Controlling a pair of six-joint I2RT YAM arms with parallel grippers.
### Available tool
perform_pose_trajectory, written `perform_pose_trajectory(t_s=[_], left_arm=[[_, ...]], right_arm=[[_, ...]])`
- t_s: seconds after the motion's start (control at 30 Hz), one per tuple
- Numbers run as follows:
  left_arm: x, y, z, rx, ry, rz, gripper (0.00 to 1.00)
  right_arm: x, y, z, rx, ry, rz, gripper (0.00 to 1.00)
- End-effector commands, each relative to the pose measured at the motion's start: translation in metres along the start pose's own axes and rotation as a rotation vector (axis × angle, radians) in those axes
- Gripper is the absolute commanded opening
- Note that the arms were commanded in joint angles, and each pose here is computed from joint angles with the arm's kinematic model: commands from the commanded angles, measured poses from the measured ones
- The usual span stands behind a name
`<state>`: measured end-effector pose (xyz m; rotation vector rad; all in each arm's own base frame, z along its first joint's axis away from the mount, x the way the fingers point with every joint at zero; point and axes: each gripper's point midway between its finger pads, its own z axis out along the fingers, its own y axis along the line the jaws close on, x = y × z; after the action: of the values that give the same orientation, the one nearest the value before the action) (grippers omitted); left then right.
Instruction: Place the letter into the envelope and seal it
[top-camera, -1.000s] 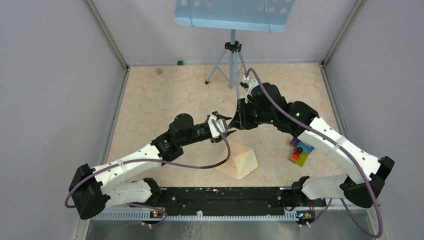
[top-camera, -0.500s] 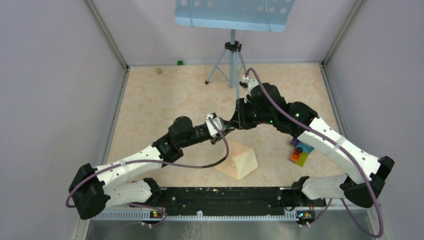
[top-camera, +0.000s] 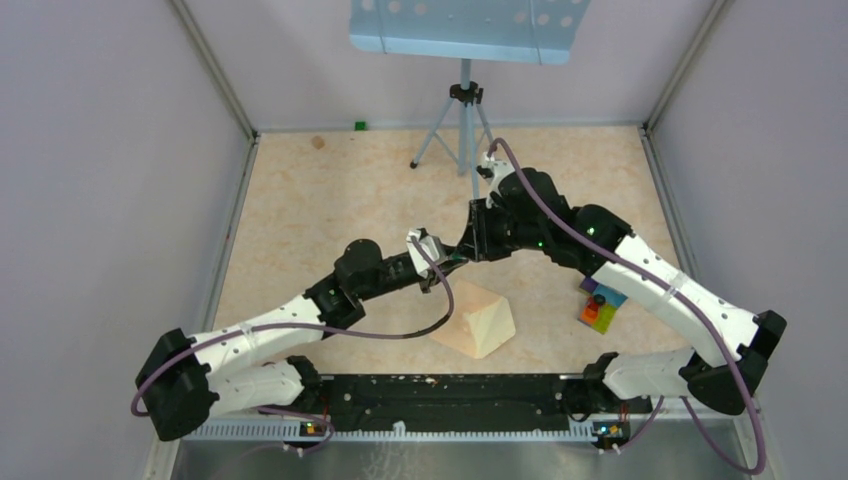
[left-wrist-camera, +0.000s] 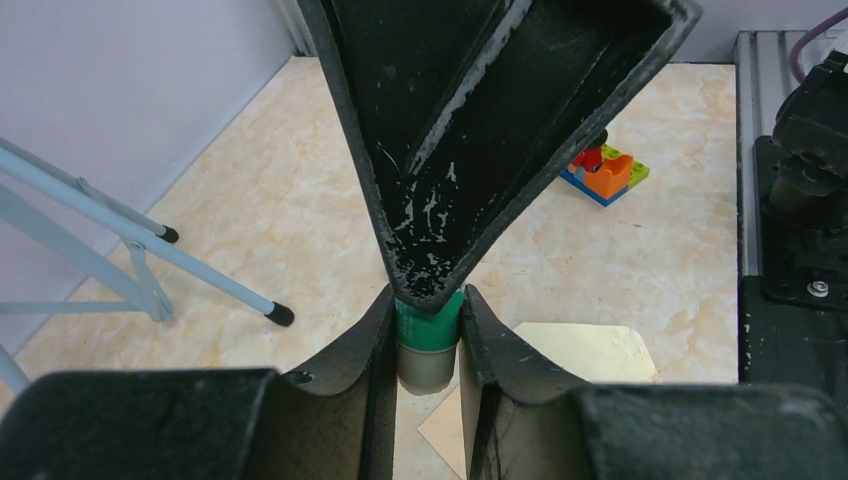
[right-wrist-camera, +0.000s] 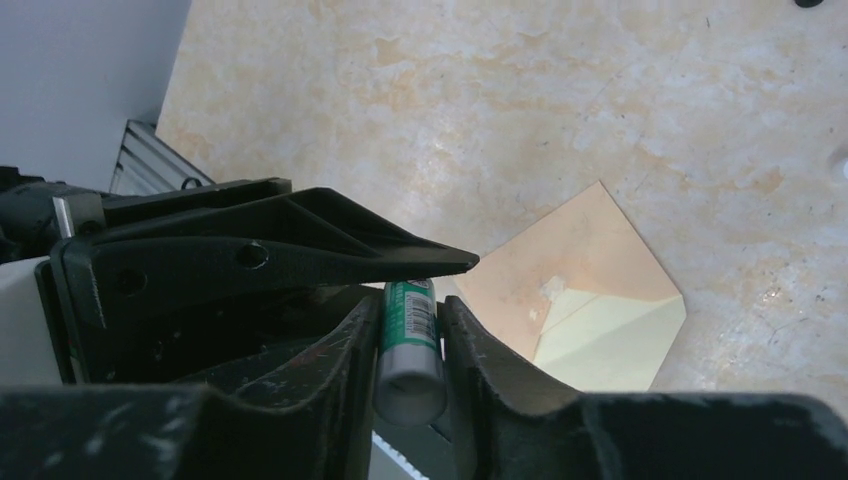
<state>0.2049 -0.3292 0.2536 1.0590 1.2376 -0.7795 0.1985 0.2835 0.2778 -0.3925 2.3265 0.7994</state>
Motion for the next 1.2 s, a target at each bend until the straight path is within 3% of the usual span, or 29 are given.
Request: perform_pose_trajectory(t_s=[0.0, 0.37, 0.53, 0.6, 0.67, 0.77, 1.17], left_arm=[[-0.014, 0.004, -0.006, -0.044, -0.059, -0.030, 0.11], [-0.008, 0.007, -0.009, -0.069, -0.045, -0.035, 0.11], [-0.008, 0.008, -0.008, -0.069, -0.042, -0.039, 0.12], [-0.010, 0.009, -0.007, -0.075, -0.047, -0.045, 0.22], [-0.015, 0.010, -0.007, -0.078, -0.060, -0.047, 0.43], [-0.024, 0.011, -0.007, -0.079, -0.081, -0.036, 0.57], [-0.032, 0.010, -0.004, -0.061, -0.118, -0.011, 0.52]], right_arm=[[-0.019, 0.010, -0.005, -0.024, -0.082, -0.002, 0.33], [-0.016, 0.008, -0.011, -0.021, -0.077, -0.008, 0.35], [-0.015, 0.008, -0.009, -0.022, -0.070, -0.009, 0.09], [-0.014, 0.008, -0.008, -0.022, -0.065, -0.011, 0.00], [-0.012, 0.008, -0.006, -0.021, -0.054, -0.015, 0.00], [-0.009, 0.010, -0.003, -0.025, -0.039, -0.023, 0.00], [-0.008, 0.011, 0.001, -0.026, -0.031, -0.023, 0.00]])
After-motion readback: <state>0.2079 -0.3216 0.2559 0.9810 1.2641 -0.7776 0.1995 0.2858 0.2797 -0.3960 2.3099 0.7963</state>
